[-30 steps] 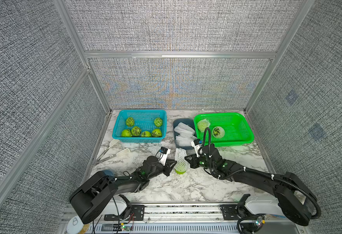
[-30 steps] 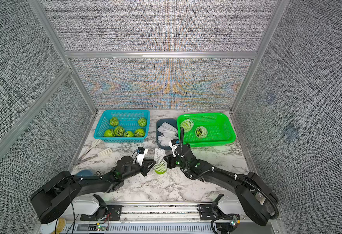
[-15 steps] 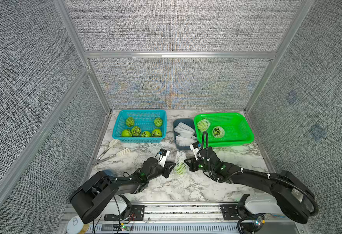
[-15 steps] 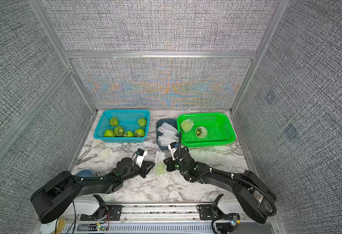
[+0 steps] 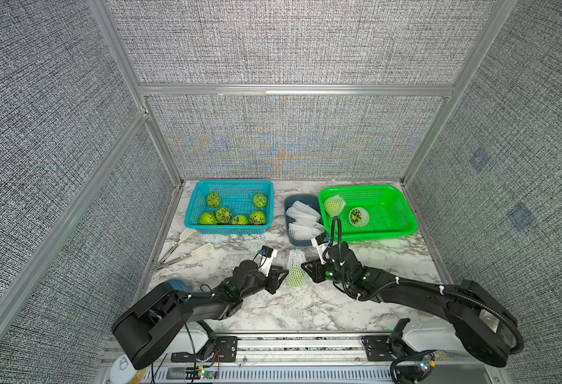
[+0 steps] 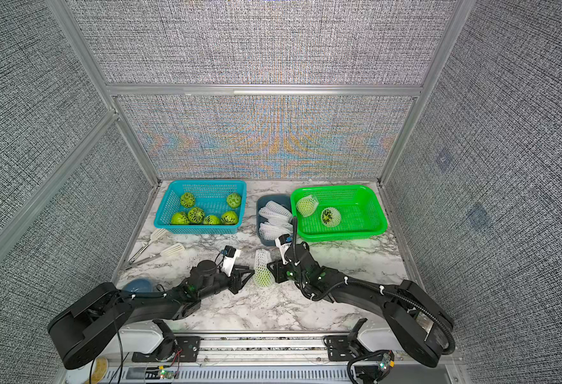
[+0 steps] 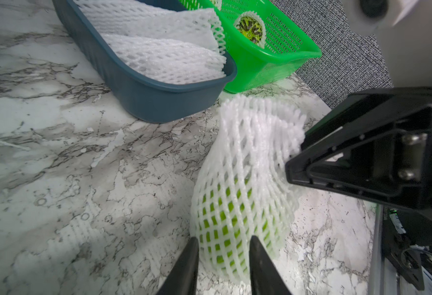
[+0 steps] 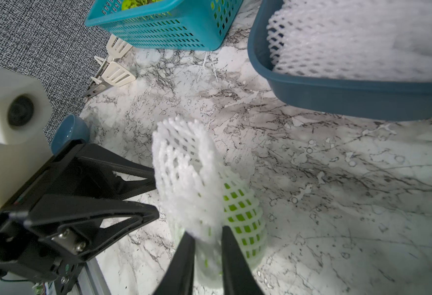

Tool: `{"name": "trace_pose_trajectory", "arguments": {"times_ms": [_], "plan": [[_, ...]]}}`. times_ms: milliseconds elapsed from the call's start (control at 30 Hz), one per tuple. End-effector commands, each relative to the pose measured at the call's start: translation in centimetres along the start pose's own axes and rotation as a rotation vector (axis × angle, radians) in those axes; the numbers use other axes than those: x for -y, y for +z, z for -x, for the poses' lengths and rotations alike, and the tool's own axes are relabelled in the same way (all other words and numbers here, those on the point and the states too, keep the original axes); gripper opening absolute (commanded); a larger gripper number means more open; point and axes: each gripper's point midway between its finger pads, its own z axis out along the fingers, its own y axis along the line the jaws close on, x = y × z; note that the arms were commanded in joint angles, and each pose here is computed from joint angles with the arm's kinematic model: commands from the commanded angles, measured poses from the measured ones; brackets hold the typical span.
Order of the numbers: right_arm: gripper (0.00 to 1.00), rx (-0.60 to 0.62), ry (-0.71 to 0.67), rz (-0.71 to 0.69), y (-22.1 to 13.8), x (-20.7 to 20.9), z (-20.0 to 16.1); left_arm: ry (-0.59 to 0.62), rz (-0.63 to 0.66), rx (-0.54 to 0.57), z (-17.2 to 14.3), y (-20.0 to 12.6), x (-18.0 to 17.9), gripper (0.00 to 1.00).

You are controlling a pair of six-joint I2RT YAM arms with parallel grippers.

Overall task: Sleeve custard apples in foam nets
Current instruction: Put on the foam net on the custard apple.

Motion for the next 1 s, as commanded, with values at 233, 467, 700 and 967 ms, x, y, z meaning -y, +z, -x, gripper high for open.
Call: {"name": "trace_pose_trajectory", "arguments": {"times_ms": [233,467,700,967], "plan": [[0.56,0.067,-0.014,-0.008,-2.1,-0.2,1.2,0.001,0.011,-0.003,-0.1,-0.5,-0.1,0.40],[0.59,0.085,-0.006,-0.010,-2.5,-0.1,1.1,0.002,0.009,-0.010,-0.1,-0.5,0.0,0.40],[0.58,0.161,0.055,-0.002,-3.8,0.0,2.1,-0.005,0.010,0.000,0.1,-0.8,0.1,0.39],[0.51,0.274,0.245,-0.103,-5.9,2.9,3.4,-0.003,0.004,0.014,0.8,-1.1,0.5,0.39]]}}
